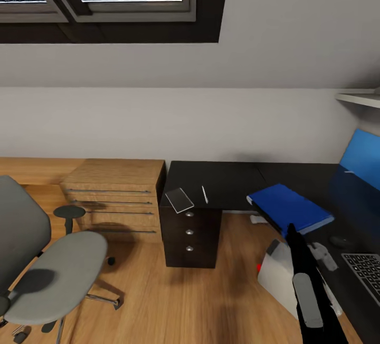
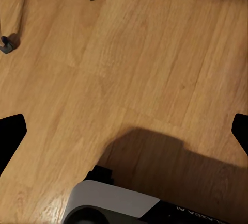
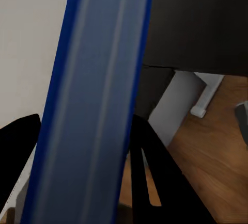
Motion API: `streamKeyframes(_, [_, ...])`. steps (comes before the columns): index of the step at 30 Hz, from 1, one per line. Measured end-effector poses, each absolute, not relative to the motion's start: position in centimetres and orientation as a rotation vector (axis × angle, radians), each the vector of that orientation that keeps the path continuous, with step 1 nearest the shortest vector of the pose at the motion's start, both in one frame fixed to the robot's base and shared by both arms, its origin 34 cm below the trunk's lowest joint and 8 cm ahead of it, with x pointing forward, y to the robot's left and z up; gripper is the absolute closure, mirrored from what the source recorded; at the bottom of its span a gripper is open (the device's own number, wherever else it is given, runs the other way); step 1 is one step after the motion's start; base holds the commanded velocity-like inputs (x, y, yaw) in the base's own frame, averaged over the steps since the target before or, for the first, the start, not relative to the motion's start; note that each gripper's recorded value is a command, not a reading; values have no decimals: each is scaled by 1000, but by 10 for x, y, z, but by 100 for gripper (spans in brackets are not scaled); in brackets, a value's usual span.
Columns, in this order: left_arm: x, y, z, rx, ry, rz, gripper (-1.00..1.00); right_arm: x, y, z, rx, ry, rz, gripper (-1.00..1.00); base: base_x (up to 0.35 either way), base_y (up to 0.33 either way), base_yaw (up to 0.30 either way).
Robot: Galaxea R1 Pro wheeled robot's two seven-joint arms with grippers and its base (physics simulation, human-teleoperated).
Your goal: In the bedroom, organize the workspace by keeping the computer under the desk, ensuring the monitor is on the desk, placing the keyboard on the desk next to the monitor, placing the mouse on the desk next to the keyboard, moving the folder from the swivel chair onto the desk next to the mouse, stacking the notebook on top of the folder with the pen on top of the notebook, and positioning the swivel chair next to the desk.
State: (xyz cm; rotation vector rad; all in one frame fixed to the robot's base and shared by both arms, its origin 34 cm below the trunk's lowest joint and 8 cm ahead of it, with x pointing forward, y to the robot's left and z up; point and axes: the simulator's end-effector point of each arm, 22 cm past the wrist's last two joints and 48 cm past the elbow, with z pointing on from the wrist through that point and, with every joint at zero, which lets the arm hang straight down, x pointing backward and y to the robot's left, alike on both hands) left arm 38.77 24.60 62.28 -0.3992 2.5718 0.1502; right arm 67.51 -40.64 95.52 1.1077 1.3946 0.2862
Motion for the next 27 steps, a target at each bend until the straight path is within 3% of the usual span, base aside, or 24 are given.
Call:
streamKeyframes(12, [388, 243, 623, -379, 2573, 148, -100, 710, -388, 931, 1231, 1422, 363, 100, 0, 0, 0])
streamKeyframes(16, [388, 243, 623, -373, 2573, 148, -100, 712, -391, 936, 1498, 1203, 620, 100, 0, 0, 0])
streamKeyframes(20, [389, 243, 623, -373, 2571, 148, -100, 712, -393, 937, 1536, 1163, 656, 100, 14, 0, 0])
streamKeyframes(27, [389, 243, 624, -372, 2570, 148, -100, 710, -393, 935, 1543, 1160, 657, 100, 253, -7, 0])
